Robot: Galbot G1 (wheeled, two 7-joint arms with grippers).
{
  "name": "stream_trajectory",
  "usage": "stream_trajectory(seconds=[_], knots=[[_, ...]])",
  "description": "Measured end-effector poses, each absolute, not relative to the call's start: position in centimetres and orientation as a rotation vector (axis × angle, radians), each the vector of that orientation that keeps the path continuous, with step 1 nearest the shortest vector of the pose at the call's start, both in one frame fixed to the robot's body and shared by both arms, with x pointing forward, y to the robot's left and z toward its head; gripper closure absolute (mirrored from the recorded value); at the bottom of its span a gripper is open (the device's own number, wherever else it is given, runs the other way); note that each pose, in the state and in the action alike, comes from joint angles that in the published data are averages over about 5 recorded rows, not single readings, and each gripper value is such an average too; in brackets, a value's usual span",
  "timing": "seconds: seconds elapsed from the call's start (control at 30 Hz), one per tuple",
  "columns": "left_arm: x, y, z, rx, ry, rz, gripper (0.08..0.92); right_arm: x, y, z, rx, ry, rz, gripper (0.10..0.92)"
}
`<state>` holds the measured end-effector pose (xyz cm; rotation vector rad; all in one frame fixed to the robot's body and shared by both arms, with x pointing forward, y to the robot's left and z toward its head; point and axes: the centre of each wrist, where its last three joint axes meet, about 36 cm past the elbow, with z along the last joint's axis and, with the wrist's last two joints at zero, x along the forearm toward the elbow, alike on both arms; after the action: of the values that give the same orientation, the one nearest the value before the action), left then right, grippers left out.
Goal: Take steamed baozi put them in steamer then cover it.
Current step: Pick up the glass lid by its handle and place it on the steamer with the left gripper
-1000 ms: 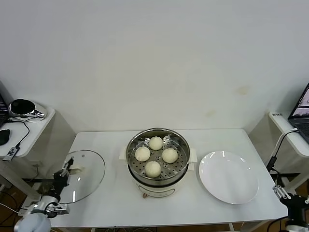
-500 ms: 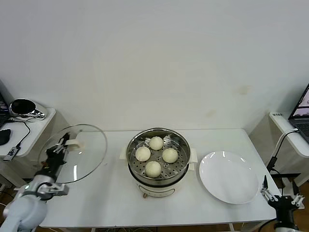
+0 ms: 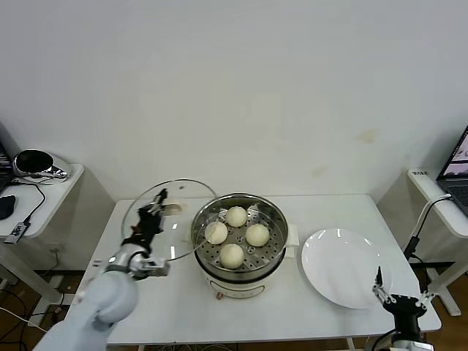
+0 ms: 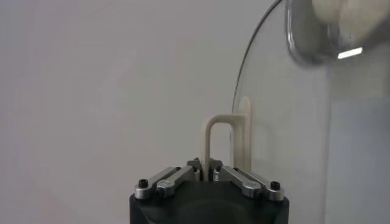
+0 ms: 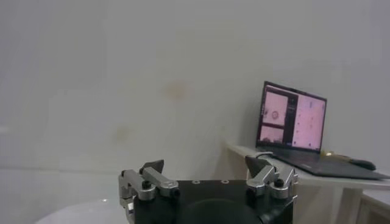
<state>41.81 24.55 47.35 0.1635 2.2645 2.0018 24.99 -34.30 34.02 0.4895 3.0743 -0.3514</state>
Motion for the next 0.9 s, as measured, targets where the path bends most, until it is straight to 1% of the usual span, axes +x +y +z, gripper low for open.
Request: stream_trajectory(seconds=[0.27,0.47,0.67,0.9], knots=[[42.8,18.0,47.8,0.223,2.257,2.029,0.856,25.7,-33.5,33.2,0.476,3.083,-0.382,0.200],[42.7,13.9,47.4,0.248,2.247,2.079,0.856,25.8,-33.2,32.8,0.476,3.087,-0.397,0.200],[42.5,10.6,47.1,0.242,2.255,2.106,0.856,25.7,-33.0,32.4,0.476,3.091,-0.410,0.200],[42.0,7.8,46.8,0.247,2.255,2.112,0.856,25.7,-32.8,32.2,0.468,3.093,-0.418,0.200]])
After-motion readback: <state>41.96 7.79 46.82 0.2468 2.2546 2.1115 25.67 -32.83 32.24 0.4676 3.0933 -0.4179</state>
